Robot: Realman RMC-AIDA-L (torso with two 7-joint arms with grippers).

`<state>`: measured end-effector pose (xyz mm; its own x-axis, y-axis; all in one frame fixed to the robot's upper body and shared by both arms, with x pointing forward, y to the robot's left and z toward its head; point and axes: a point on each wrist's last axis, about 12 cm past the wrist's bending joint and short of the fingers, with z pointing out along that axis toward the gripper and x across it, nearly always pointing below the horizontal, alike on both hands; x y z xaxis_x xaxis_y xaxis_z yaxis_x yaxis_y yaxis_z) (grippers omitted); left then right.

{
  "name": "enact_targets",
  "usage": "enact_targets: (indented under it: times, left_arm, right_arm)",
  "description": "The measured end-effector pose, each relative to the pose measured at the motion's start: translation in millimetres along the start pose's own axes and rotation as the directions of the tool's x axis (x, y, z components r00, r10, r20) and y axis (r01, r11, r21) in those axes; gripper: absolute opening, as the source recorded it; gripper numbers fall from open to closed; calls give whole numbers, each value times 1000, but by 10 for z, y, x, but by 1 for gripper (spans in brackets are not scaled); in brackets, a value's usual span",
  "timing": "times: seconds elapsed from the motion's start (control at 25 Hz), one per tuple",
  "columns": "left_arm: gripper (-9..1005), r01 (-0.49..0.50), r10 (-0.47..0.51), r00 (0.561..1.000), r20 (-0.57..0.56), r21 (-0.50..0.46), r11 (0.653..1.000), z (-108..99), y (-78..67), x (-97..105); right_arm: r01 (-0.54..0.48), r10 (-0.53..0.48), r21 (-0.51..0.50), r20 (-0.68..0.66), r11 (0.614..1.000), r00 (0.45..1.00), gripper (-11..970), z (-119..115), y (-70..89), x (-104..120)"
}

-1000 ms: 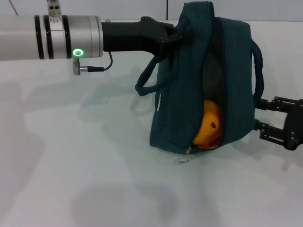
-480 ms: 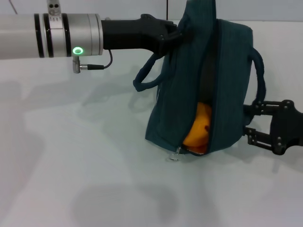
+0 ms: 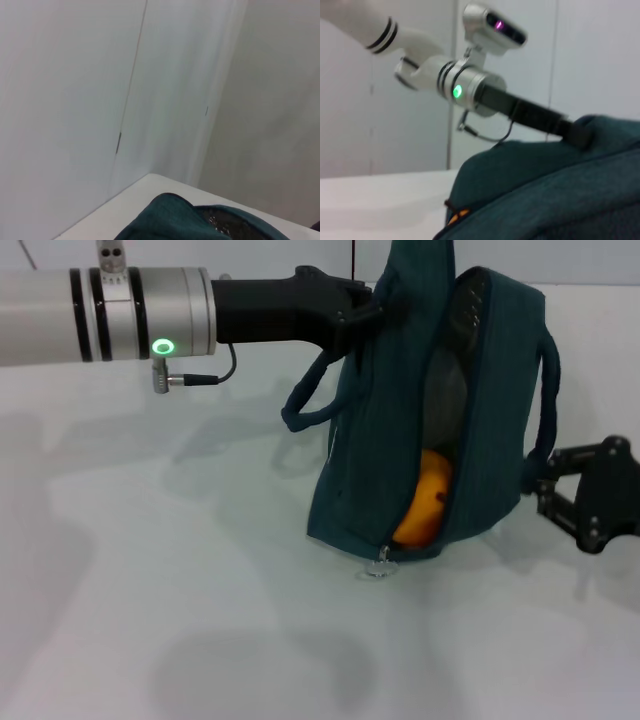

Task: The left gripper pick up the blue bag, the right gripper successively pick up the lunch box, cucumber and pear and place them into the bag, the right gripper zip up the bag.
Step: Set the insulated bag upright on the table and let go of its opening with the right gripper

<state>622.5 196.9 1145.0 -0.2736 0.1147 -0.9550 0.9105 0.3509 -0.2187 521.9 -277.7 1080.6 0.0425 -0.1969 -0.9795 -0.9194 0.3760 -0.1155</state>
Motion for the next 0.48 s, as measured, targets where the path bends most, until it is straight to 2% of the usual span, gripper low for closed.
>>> enact_targets:
  times: [0.24,0.48]
  left_arm:
    - [75,-32,33,999,31,-25,999,-58,4,56]
    - [76,-44,49,993,105,-43,998,-146,-47,213]
  right_arm:
    - [-8,-6,99,133,995,991,110,-68,20,-15]
    - [-119,33,240,333,963,942,77,-241,10,-49]
